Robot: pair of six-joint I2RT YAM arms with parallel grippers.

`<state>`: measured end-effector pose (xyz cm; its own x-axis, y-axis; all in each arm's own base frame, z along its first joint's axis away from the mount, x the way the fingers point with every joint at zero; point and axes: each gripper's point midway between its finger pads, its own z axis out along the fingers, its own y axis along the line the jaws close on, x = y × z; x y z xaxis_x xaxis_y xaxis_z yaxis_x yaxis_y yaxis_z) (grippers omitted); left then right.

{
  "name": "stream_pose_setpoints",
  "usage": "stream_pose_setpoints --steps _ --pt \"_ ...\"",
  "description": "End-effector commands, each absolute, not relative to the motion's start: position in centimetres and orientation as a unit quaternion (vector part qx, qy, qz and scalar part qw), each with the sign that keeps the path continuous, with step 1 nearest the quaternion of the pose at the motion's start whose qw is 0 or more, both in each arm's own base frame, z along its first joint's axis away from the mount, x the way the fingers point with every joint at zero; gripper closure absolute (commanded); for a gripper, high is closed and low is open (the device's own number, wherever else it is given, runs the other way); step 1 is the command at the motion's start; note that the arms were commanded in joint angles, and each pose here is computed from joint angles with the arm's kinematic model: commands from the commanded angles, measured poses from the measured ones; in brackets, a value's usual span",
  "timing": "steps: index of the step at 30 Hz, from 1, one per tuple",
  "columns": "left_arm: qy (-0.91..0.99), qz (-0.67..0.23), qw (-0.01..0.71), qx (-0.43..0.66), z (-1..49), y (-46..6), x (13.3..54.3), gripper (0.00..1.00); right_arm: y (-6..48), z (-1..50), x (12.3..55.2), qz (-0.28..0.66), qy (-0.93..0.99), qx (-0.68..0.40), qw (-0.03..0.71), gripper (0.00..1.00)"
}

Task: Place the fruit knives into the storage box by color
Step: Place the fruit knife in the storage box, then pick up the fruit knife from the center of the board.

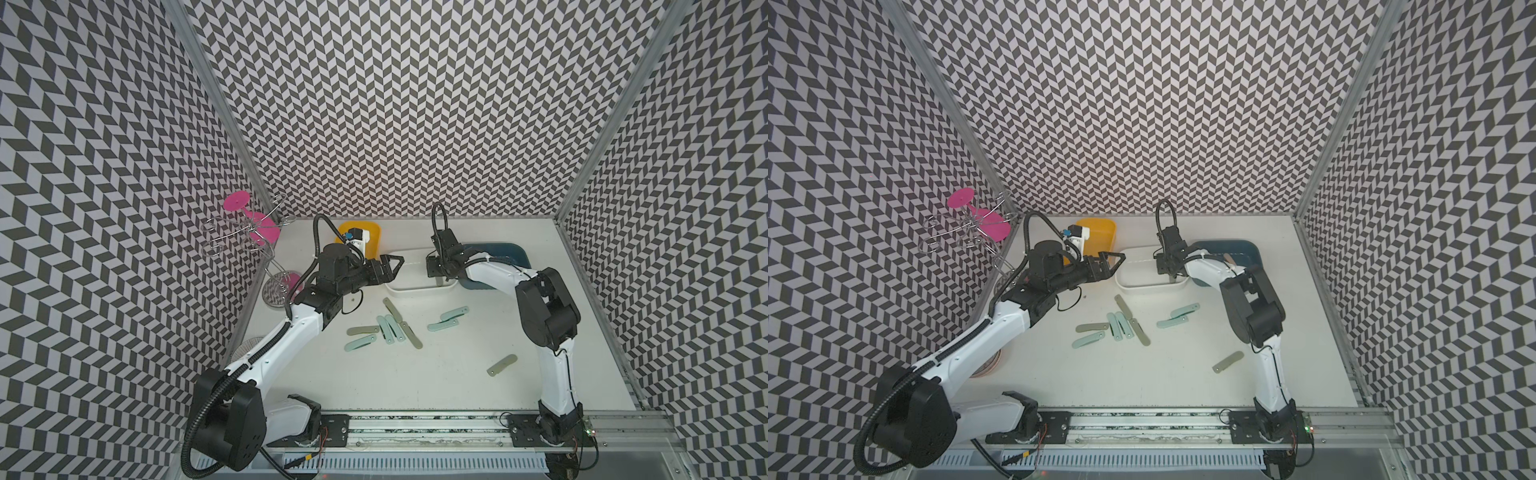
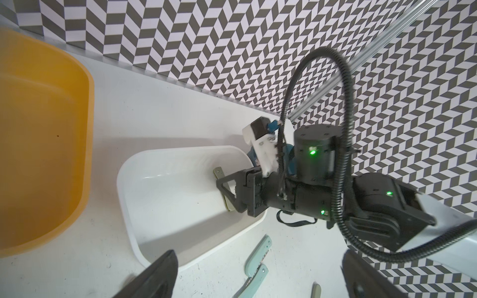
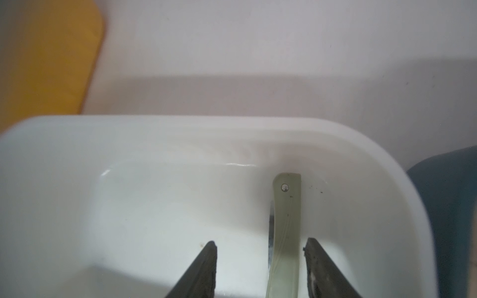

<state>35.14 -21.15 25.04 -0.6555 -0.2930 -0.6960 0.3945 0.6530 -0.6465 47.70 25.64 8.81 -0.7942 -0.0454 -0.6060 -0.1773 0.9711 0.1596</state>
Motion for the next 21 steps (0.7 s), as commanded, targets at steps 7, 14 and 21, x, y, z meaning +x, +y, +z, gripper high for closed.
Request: stream_pose_setpoints --steps 7,14,21 --pt "0.799 -0.437 0.411 0.041 25.1 -21.1 33.6 0.0 23.4 19.3 43.7 0.173 0.903 -0.008 0.394 0.4" --pt "0.801 -0.449 0.392 0.048 23.6 -21.4 31.8 0.0 17.8 15.8 37.4 0.138 0.919 0.087 0.36 0.34" --pt "0.804 -0.46 0.37 0.065 22.0 -23.0 29.8 0.0 13.1 9.7 29.3 0.124 0.93 0.21 0.275 0.3"
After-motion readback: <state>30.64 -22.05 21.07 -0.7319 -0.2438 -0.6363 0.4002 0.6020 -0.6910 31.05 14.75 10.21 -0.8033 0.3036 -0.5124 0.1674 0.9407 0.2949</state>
